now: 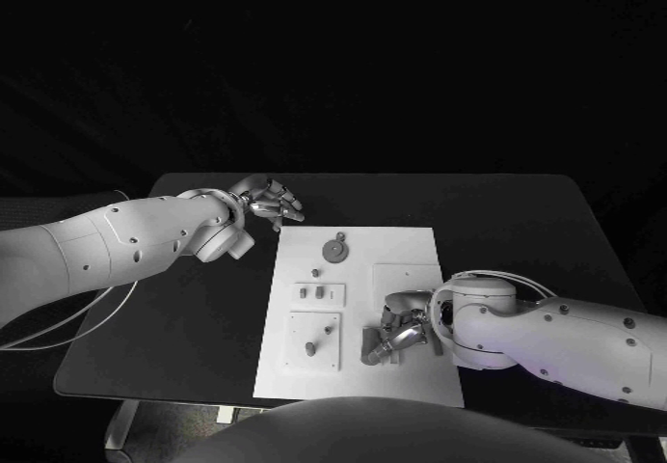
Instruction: Assemble the parts on the task board
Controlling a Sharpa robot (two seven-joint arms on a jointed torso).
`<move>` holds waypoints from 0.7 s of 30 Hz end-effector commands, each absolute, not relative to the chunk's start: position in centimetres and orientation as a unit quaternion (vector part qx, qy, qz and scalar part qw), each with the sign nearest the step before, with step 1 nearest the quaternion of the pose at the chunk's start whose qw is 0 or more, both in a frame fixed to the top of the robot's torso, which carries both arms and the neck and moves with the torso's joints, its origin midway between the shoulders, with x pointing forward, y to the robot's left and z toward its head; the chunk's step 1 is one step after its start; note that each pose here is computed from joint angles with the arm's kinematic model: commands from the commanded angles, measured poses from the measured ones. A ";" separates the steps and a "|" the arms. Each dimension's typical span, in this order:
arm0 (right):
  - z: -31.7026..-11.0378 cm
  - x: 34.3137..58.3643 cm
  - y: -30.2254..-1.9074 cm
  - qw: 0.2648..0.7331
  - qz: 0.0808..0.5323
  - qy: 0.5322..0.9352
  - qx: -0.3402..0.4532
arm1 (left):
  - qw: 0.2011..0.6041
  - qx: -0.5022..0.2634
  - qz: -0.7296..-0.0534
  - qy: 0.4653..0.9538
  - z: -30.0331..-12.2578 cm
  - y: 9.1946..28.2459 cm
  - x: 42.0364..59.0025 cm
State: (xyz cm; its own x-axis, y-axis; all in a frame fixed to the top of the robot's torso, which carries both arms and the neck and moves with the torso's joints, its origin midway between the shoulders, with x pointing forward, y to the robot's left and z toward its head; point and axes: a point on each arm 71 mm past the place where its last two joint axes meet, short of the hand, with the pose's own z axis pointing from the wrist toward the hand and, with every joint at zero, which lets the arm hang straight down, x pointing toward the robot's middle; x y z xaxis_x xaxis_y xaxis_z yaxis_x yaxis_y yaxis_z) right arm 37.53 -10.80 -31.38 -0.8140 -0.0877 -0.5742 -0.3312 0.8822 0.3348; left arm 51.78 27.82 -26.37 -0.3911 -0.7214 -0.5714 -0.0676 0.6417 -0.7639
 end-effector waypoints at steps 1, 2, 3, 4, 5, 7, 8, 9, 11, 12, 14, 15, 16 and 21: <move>-31.6 37.5 -10.8 0.289 0.202 0.927 -0.126 | 0.483 -0.254 -0.341 0.766 -26.3 27.5 51.8; -31.6 37.6 -10.9 0.299 0.197 0.925 -0.128 | 0.483 -0.253 -0.341 0.766 -26.3 27.5 51.8; -31.6 37.6 -10.9 0.303 0.195 0.924 -0.130 | 0.483 -0.253 -0.341 0.766 -26.3 27.5 51.8; -31.6 37.8 -11.0 0.310 0.192 0.922 -0.129 | 0.482 -0.253 -0.341 0.766 -26.3 27.5 51.8; -31.6 37.8 -11.1 0.312 0.190 0.922 -0.127 | 0.482 -0.254 -0.341 0.766 -26.3 27.5 51.8; -31.6 38.0 -11.2 0.319 0.184 0.921 -0.128 | 0.483 -0.253 -0.340 0.766 -26.3 27.5 51.8; -31.6 38.1 -11.3 0.322 0.182 0.920 -0.129 | 0.483 -0.253 -0.340 0.766 -26.3 27.5 51.8; -31.6 38.1 -11.3 0.324 0.181 0.920 -0.129 | 0.483 -0.253 -0.340 0.766 -26.3 27.6 51.8; -31.6 38.2 -11.3 0.325 0.181 0.920 -0.128 | 0.482 -0.253 -0.340 0.766 -26.3 27.6 51.8; -31.6 38.2 -11.3 0.327 0.180 0.919 -0.127 | 0.482 -0.253 -0.340 0.767 -26.3 27.5 51.8; -31.6 38.3 -11.4 0.332 0.178 0.917 -0.130 | 0.482 -0.253 -0.340 0.767 -26.3 27.5 51.8; -31.6 38.4 -11.4 0.335 0.178 0.916 -0.128 | 0.482 -0.253 -0.340 0.767 -26.3 27.5 51.8; -31.6 38.4 -11.5 0.336 0.177 0.916 -0.127 | 0.482 -0.253 -0.340 0.767 -26.2 27.5 51.8; -31.6 38.4 -11.7 0.337 0.178 0.916 -0.125 | 0.482 -0.254 -0.338 0.767 -26.2 27.7 51.8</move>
